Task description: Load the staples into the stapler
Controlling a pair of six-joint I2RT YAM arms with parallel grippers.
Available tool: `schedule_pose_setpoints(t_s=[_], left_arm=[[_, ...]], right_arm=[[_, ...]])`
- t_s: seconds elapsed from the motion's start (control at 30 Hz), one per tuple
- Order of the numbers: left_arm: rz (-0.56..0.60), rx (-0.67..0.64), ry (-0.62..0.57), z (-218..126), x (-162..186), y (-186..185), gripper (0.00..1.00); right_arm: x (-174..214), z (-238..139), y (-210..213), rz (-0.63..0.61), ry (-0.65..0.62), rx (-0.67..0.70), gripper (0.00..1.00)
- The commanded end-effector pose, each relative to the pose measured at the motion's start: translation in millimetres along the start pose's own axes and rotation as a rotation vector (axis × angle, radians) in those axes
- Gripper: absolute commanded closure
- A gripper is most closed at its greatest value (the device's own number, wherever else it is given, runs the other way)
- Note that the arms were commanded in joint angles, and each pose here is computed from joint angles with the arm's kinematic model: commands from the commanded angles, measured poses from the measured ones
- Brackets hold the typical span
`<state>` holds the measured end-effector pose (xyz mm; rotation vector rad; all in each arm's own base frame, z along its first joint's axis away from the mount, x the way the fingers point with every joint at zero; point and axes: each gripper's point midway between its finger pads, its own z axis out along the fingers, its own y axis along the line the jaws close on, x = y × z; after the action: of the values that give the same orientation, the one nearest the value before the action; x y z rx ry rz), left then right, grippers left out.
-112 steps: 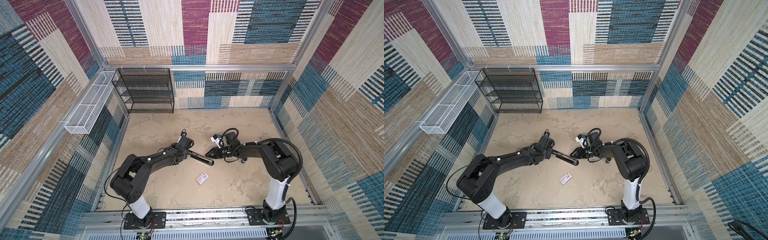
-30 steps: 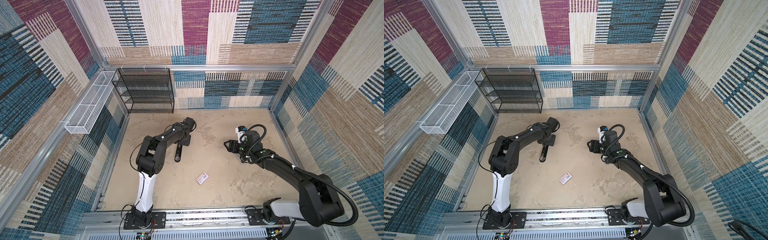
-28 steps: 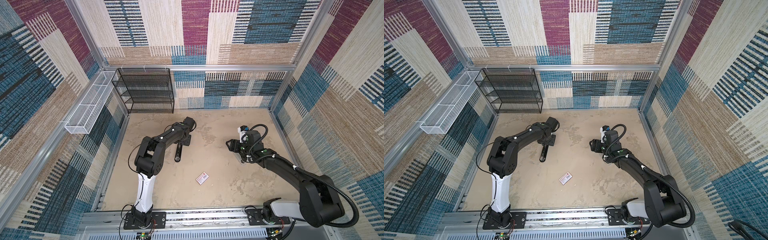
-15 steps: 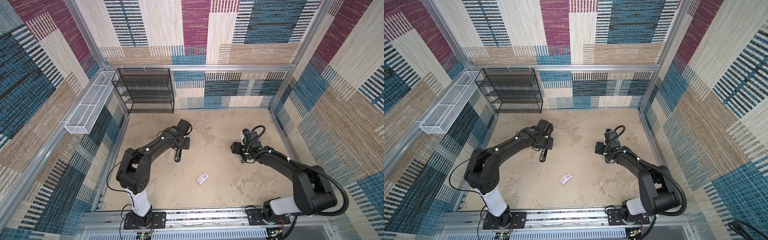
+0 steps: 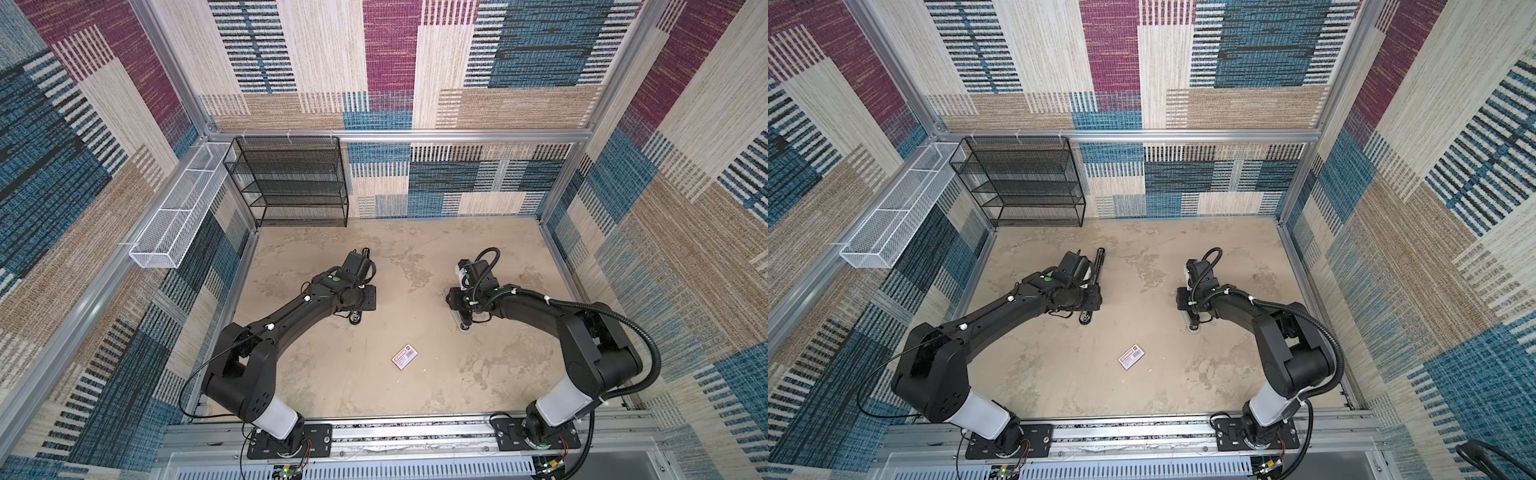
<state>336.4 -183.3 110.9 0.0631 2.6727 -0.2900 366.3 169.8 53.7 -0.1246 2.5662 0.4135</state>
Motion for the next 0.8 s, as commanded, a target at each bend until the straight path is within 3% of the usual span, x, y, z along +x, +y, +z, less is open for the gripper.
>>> schedule_pose_setpoints(t_s=[0.0,0.2,0.4,0.6,0.77], left_arm=[[-0.034,0.047,-0.045,-5,-8,-8,0.4],[-0.037,0.104,-0.137,-20,-19,-15,0.4],[0.009,0.171,-0.202,-31,-30,-27,0.42],[0.063,0.305,-0.16,-39,-29,-54,0.4],[0.095,0.374,-0.121,-36,-24,-73,0.39]], right_arm=[[-6,6,27,-0.053,0.0,-0.051,0.59],[-17,16,72,-0.139,-0.001,-0.129,0.58],[-36,4,84,-0.165,-0.043,-0.143,0.41],[-43,-34,81,-0.148,-0.117,-0.134,0.34],[-34,-67,64,-0.066,-0.178,-0.14,0.29]])
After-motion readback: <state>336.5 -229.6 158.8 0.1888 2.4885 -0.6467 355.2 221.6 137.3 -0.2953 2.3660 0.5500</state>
